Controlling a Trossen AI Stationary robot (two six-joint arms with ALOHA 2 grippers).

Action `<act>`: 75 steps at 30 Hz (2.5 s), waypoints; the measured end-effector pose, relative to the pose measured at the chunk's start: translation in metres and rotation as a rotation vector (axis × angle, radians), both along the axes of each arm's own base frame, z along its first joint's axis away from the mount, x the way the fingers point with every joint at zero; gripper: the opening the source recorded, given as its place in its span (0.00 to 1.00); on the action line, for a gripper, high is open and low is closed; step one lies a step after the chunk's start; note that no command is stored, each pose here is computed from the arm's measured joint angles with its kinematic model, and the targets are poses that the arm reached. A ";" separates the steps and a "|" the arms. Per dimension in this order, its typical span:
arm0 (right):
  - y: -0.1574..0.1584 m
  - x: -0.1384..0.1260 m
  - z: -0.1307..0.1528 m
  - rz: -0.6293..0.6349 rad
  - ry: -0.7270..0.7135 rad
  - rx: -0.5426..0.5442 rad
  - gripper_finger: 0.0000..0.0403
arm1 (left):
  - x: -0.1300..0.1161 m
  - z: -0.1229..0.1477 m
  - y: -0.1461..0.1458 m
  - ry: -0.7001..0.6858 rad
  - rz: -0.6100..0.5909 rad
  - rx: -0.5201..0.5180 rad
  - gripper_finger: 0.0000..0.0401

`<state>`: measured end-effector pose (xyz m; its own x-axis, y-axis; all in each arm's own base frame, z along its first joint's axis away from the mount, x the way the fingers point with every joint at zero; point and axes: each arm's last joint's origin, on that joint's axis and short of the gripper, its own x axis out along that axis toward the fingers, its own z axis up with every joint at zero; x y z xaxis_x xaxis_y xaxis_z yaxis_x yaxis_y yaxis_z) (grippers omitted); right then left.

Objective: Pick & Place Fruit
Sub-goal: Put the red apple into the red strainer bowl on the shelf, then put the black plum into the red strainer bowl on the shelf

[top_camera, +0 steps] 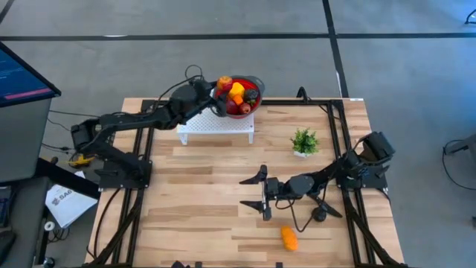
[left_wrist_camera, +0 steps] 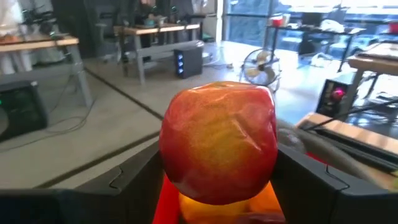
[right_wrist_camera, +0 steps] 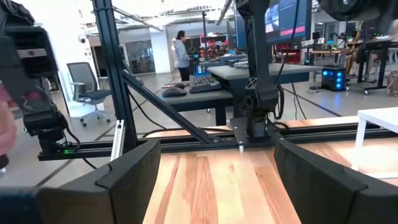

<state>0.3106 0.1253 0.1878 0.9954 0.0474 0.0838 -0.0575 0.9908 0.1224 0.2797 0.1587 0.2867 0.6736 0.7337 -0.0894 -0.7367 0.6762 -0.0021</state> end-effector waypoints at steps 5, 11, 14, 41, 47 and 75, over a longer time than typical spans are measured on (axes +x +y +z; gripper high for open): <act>0.006 -0.002 -0.001 0.019 0.009 -0.005 0.77 | -0.001 -0.001 0.004 0.001 0.053 -0.005 0.64; 0.008 -0.003 -0.001 0.026 0.012 -0.007 0.77 | -0.002 -0.005 0.004 0.028 0.061 -0.024 0.64; 0.008 -0.003 -0.001 0.025 0.012 -0.007 0.77 | -0.003 -0.005 0.006 0.023 0.071 -0.039 0.64; 0.008 -0.003 -0.002 0.027 0.018 0.007 0.77 | -0.014 0.016 -0.008 -0.014 -0.055 -0.033 0.86; 0.009 -0.004 -0.004 0.029 0.034 -0.009 0.77 | -0.019 0.039 -0.042 -0.031 -0.216 0.048 0.84; 0.077 -0.180 0.046 -0.038 0.963 0.115 0.70 | 0.048 -0.112 -0.289 0.357 -0.757 -0.158 0.74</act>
